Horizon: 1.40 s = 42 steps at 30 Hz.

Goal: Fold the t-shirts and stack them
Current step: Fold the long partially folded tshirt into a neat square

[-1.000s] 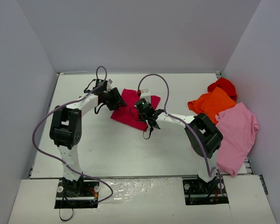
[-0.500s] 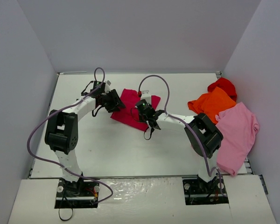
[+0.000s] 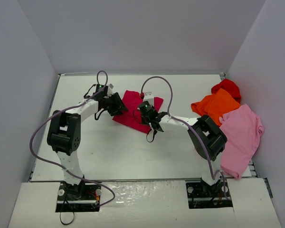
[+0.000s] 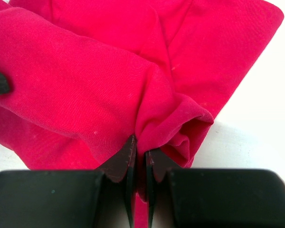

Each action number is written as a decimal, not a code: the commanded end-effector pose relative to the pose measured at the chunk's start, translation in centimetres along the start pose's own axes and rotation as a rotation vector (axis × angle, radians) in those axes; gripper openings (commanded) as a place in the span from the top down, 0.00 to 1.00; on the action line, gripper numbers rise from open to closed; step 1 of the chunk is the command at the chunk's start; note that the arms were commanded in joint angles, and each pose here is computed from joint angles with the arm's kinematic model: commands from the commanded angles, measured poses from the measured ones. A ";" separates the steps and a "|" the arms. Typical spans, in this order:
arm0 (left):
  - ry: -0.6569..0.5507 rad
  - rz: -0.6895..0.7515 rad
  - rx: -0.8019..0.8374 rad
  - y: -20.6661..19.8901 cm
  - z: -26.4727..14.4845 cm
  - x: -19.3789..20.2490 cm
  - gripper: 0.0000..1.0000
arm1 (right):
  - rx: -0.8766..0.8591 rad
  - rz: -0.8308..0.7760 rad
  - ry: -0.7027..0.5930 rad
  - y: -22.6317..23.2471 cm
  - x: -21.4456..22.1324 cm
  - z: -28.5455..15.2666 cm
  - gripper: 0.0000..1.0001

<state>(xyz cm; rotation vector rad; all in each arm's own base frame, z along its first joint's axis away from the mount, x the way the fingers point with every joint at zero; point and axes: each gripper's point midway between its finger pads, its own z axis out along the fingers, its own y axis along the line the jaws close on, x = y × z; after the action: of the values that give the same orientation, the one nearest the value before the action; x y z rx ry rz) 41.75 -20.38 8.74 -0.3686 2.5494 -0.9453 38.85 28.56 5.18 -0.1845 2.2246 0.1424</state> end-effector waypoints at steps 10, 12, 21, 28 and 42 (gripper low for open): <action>-0.097 0.063 0.101 -3.7 -0.7 -4.0 0.77 | -0.029 0.032 -0.040 0.5 -1.7 -0.5 1.00; -0.099 0.061 0.113 -3.9 -0.7 -4.0 0.94 | -0.031 0.034 -0.035 0.5 -1.5 -0.5 1.00; -0.078 0.051 0.117 -3.5 -1.7 -2.2 1.00 | -0.059 0.042 -0.009 0.7 -0.6 -0.7 1.00; -0.037 0.039 0.105 -2.1 -2.7 1.2 1.00 | -0.121 0.051 0.026 1.5 0.6 -3.6 1.00; -0.041 0.020 0.069 -0.8 -11.1 9.5 1.00 | -0.261 0.056 0.120 4.9 6.7 -13.7 1.00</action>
<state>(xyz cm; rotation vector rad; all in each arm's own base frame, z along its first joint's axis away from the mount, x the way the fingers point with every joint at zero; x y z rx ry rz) 30.10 -18.80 9.96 -0.3633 2.5720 -0.9995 26.36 30.23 6.77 -0.3199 2.3272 0.4017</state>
